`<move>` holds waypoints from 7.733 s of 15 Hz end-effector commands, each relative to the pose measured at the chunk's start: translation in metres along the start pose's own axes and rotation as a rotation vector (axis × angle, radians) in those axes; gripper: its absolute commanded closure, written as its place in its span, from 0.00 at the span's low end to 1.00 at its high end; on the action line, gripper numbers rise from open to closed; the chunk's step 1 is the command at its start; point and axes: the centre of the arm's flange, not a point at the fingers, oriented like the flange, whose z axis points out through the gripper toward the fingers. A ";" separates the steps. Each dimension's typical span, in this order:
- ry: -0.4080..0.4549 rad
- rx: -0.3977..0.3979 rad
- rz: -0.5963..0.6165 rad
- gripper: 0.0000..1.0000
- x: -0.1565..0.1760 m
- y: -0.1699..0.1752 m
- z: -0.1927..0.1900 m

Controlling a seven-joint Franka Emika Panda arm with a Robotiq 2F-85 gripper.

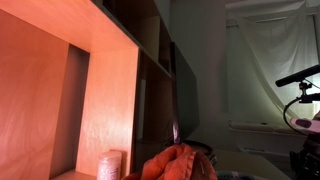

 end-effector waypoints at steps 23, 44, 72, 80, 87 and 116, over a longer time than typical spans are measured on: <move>-0.176 -0.052 -0.304 0.41 0.103 -0.022 0.057; -0.073 -0.067 -0.429 0.34 0.215 -0.017 0.071; -0.080 -0.060 -0.448 0.59 0.214 -0.012 0.071; -0.046 -0.104 -0.376 0.02 0.174 -0.017 0.056; 0.064 -0.130 -0.369 0.00 0.147 -0.033 0.028; 0.084 -0.101 -0.153 0.00 0.092 -0.048 0.013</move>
